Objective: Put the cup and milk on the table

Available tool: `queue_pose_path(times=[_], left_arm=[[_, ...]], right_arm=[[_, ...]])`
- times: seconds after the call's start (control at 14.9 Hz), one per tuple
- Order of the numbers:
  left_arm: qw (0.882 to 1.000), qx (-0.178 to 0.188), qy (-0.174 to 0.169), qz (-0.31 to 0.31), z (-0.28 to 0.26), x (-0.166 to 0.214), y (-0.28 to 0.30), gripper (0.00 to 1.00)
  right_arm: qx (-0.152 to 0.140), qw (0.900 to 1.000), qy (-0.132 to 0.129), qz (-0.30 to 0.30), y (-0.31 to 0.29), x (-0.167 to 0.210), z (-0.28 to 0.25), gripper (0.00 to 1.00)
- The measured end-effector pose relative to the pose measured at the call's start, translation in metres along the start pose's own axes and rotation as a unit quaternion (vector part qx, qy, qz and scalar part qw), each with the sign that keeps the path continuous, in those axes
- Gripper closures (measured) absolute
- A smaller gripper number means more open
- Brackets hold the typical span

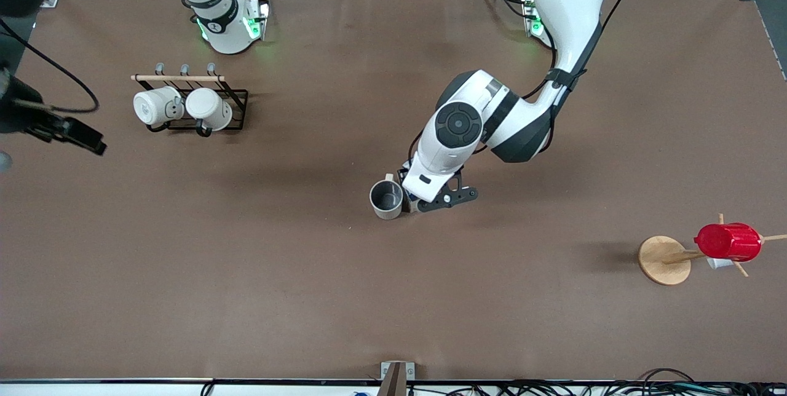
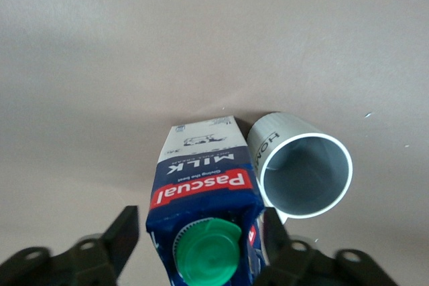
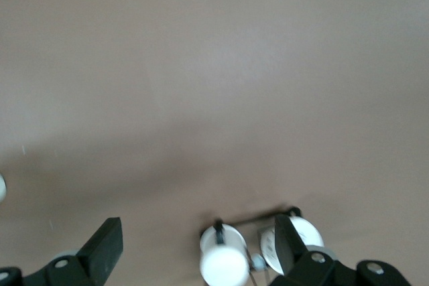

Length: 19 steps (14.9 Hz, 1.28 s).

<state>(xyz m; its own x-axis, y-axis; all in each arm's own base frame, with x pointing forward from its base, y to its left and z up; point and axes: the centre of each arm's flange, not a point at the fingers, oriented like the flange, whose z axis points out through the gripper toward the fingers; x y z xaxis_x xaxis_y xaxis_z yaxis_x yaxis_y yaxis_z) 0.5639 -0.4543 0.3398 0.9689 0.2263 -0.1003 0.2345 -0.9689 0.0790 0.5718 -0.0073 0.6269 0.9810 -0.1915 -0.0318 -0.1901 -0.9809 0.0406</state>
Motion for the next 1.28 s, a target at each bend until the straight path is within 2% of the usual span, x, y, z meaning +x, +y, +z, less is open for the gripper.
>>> queue_pose_path(times=[0.07,0.13,0.34,0.54,0.74,0.87,1.01,1.28], left_arm=[[1.0,-0.002,0.01,0.004,-0.008,0.002,0.002,0.04],[1.0,-0.003,0.027,0.009,-0.019,0.005,0.003,0.0],[0.997,0.026,0.064,0.022,-0.077,0.012,-0.012,0.0],[0.994,0.052,0.084,0.049,-0.157,0.05,-0.082,0.0],[0.992,0.07,0.086,0.066,-0.229,0.09,-0.182,0.0],[0.991,0.081,0.081,0.072,-0.262,0.1,-0.235,0.0],[0.99,0.087,0.075,0.078,-0.286,0.1,-0.27,0.0],[0.987,0.076,0.069,0.12,-0.321,0.08,-0.32,0.0]], right_arm=[[0.002,1.0,-0.006,-0.014,0.006,-0.006,-0.005,0.0],[0.009,1.0,-0.008,-0.02,0.011,-0.01,-0.008,0.0],[0.027,0.999,0.004,-0.033,0.021,-0.011,-0.012,0.0],[0.028,0.998,0.006,-0.059,0.021,-0.01,-0.01,0.0],[0.027,0.997,0.006,-0.065,0.021,-0.01,-0.009,0.0],[0.027,0.997,0.006,-0.065,0.021,-0.01,-0.009,0.0],[0.027,0.997,0.005,-0.065,0.021,-0.01,-0.009,0.0],[0.027,0.997,0.004,-0.065,0.021,-0.01,-0.009,0.0]])
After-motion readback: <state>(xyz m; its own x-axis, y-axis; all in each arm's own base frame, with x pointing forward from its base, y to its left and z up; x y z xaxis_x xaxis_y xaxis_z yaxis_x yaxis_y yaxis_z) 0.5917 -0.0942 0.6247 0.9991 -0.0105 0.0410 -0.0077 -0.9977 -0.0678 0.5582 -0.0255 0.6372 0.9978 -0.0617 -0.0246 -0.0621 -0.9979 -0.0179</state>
